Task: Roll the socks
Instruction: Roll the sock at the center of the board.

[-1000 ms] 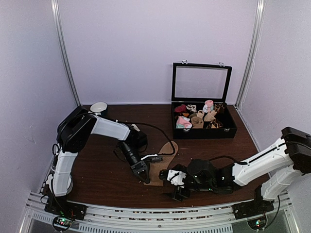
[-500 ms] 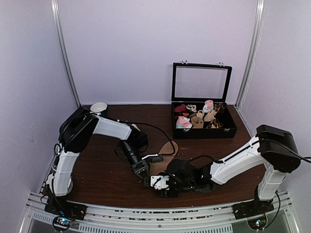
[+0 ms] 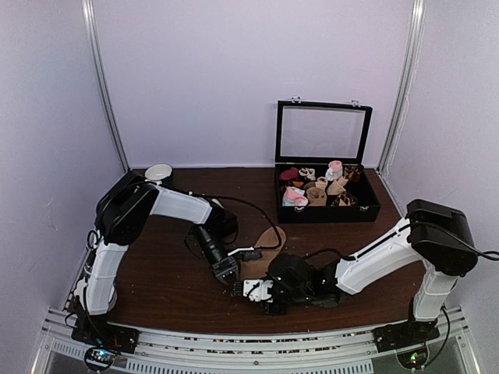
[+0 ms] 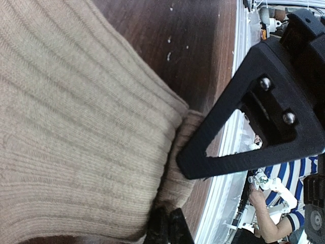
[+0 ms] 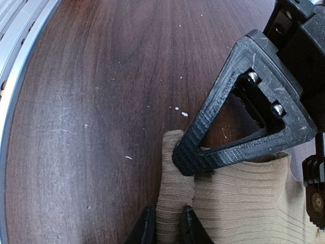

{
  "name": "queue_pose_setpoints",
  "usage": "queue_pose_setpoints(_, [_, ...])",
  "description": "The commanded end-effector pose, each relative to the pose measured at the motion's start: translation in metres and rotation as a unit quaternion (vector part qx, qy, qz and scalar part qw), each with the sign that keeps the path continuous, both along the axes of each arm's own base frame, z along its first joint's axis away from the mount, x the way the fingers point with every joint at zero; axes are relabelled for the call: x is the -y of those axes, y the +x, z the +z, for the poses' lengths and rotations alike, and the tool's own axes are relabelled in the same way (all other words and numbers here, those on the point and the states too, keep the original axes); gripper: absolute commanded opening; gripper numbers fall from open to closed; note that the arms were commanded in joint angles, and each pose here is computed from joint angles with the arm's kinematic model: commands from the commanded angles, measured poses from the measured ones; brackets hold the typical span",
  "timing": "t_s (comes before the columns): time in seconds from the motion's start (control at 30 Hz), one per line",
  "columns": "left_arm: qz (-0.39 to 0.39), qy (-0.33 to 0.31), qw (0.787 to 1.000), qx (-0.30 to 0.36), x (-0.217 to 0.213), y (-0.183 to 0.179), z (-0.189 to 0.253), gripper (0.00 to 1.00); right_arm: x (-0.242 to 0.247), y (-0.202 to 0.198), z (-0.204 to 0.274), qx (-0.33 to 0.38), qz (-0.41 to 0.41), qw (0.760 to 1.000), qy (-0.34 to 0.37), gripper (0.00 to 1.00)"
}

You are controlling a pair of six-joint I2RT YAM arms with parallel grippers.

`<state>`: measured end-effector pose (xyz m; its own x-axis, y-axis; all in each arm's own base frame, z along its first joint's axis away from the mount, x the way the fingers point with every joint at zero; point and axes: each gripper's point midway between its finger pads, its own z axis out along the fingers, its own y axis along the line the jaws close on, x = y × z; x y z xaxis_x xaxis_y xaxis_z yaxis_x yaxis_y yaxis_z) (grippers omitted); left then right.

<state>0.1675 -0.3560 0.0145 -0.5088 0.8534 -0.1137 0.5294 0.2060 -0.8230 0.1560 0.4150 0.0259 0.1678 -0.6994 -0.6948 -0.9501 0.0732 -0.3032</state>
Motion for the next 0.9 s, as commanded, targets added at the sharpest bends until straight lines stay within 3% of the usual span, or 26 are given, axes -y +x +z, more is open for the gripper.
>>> queue_pose_setpoints(0.0, [-0.012,0.022,0.999,0.044,-0.008,0.015,-0.023,0.02,0.015,-0.001,-0.024,-0.032,-0.007,0.999,-0.037,0.16])
queue_pose_setpoints(0.13, [-0.033,0.000,0.997,0.068,-0.011,0.014,-0.010,0.24,0.017,0.000,-0.029,-0.076,-0.015,0.996,-0.043,0.06])
queue_pose_setpoints(0.37, [-0.029,-0.072,0.979,0.188,-0.027,0.029,0.032,0.57,0.022,-0.011,-0.036,-0.196,-0.025,0.979,-0.040,0.03])
queue_pose_setpoints(0.53, [-0.031,-0.112,0.959,0.258,-0.031,0.032,0.047,0.57,0.018,-0.011,-0.022,-0.276,-0.049,0.959,-0.028,0.02])
queue_pose_setpoints(0.67, [-0.033,-0.135,0.943,0.301,-0.031,0.036,0.050,0.54,0.017,-0.004,-0.021,-0.379,-0.091,0.921,-0.011,0.01])
queue_pose_setpoints(0.87, [-0.045,-0.172,0.922,0.345,-0.021,0.034,0.054,0.49,0.020,0.000,-0.026,-0.467,-0.136,0.874,0.005,0.01])
